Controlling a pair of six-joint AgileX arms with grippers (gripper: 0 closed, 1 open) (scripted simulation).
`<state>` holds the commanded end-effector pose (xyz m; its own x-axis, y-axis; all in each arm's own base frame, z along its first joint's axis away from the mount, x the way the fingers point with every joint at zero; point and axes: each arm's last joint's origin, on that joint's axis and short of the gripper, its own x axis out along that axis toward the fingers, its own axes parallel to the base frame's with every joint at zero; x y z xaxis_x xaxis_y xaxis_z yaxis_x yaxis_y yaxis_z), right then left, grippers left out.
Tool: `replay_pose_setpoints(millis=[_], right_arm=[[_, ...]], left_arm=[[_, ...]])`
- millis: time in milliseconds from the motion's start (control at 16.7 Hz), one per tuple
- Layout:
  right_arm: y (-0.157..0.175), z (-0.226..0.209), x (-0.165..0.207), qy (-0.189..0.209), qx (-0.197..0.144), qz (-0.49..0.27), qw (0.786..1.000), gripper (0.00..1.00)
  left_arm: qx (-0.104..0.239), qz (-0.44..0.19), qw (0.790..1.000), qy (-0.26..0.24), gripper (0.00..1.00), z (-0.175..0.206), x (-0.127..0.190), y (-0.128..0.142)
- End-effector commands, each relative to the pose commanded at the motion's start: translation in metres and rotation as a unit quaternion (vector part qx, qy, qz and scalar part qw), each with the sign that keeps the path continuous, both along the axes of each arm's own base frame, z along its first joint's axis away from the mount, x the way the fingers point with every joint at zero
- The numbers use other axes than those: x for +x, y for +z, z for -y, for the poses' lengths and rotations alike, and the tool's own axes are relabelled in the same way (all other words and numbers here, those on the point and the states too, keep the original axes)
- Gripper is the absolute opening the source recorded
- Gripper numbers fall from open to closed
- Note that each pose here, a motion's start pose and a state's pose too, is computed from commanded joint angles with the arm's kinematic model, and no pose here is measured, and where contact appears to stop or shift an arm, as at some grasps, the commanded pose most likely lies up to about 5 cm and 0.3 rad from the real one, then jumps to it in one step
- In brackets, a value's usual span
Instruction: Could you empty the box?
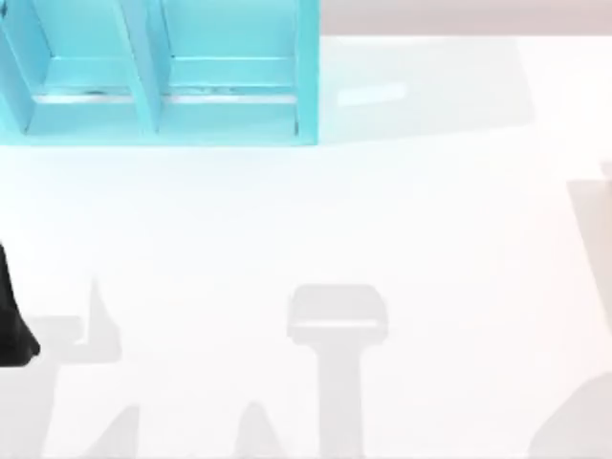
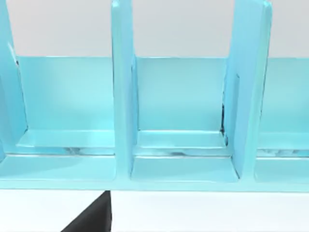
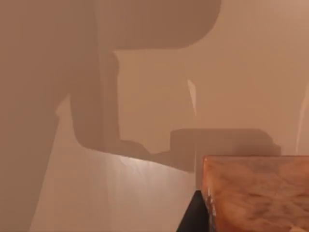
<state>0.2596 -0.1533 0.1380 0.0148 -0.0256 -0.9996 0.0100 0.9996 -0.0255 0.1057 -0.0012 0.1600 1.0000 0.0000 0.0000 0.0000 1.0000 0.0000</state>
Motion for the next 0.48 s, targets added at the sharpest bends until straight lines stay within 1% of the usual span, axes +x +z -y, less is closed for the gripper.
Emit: replay_pose_setpoints(millis=[120,240,300,420,480], right_arm=[[0.024,0.002,0.009,0.002,-0.043,0.028,0.999,0.00],[0.058,0.005,0.018,0.001,-0.088,0.056,0.995,0.00],[0.075,0.005,0.020,0.001,-0.105,0.066,0.992,0.00],[0.107,0.003,0.023,0.005,-0.121,0.076,0.990,0.00],[0.119,0.000,0.023,0.009,-0.119,0.076,0.990,0.00]], left_arm=[[0.000,0.000,1.000,0.000,1.00,0.000,0.000,0.000],[0.000,0.000,1.000,0.000,1.00,0.000,0.000,0.000],[0.000,0.000,1.000,0.000,1.00,0.000,0.000,0.000],[0.000,0.000,1.000,0.000,1.00,0.000,0.000,0.000],[0.000,0.000,1.000,0.000,1.00,0.000,0.000,0.000]])
